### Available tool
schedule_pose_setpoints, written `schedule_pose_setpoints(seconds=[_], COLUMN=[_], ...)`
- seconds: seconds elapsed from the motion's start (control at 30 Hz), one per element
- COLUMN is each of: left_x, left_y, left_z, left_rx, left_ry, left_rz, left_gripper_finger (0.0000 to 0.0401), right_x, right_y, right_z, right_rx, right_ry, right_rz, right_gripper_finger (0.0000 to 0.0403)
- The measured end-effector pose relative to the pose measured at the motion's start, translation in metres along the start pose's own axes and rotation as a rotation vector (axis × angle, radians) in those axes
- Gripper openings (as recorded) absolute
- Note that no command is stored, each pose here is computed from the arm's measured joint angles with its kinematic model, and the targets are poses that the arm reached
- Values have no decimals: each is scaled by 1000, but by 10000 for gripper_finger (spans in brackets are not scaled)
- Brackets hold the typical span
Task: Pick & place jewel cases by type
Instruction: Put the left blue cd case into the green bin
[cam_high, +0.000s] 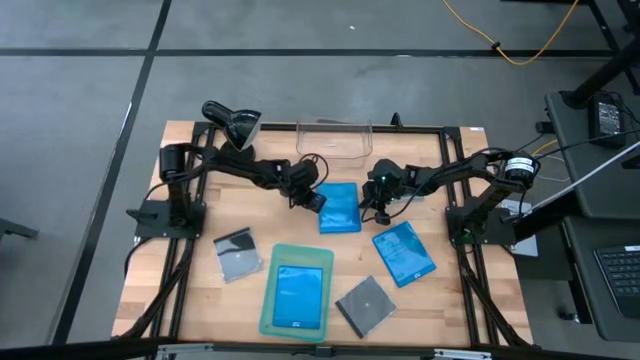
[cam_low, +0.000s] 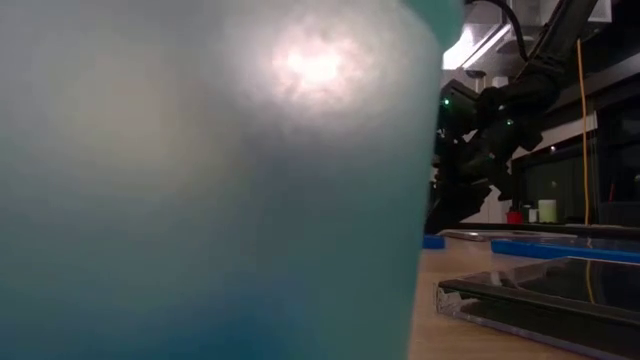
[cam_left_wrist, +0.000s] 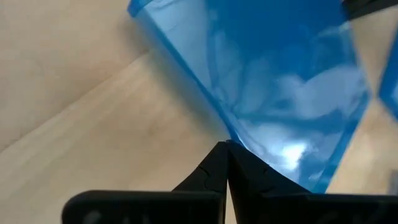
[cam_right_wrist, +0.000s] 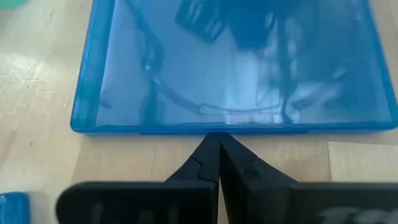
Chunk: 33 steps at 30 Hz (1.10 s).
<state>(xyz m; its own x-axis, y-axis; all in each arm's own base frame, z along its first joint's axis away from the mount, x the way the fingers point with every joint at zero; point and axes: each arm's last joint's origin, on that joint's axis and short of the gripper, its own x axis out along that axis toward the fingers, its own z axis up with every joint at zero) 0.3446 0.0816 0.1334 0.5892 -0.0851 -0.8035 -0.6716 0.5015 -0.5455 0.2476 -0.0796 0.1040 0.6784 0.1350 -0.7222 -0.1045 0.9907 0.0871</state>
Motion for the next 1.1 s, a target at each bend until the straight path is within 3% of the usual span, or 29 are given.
schedule_pose_setpoints(seconds=[0.27,0.57,0.8,1.1], left_x=[-25,-29,-30,-30], left_y=[-13,-1,-7,-12], left_z=[3,-6,-2,1], left_rx=[-92,-118,-116,-143], left_ry=[-46,27,-25,-31], left_rz=[-44,93,51,-26], left_gripper_finger=[5,6,12,96], right_x=[0,0,0,0], right_y=[0,0,0,0], right_z=[0,1,1,1], right_rx=[-5,-14,-21,-40], right_ry=[-3,-10,-10,-8], right_rz=[-1,-2,-1,-1], right_gripper_finger=[6,6,6,6])
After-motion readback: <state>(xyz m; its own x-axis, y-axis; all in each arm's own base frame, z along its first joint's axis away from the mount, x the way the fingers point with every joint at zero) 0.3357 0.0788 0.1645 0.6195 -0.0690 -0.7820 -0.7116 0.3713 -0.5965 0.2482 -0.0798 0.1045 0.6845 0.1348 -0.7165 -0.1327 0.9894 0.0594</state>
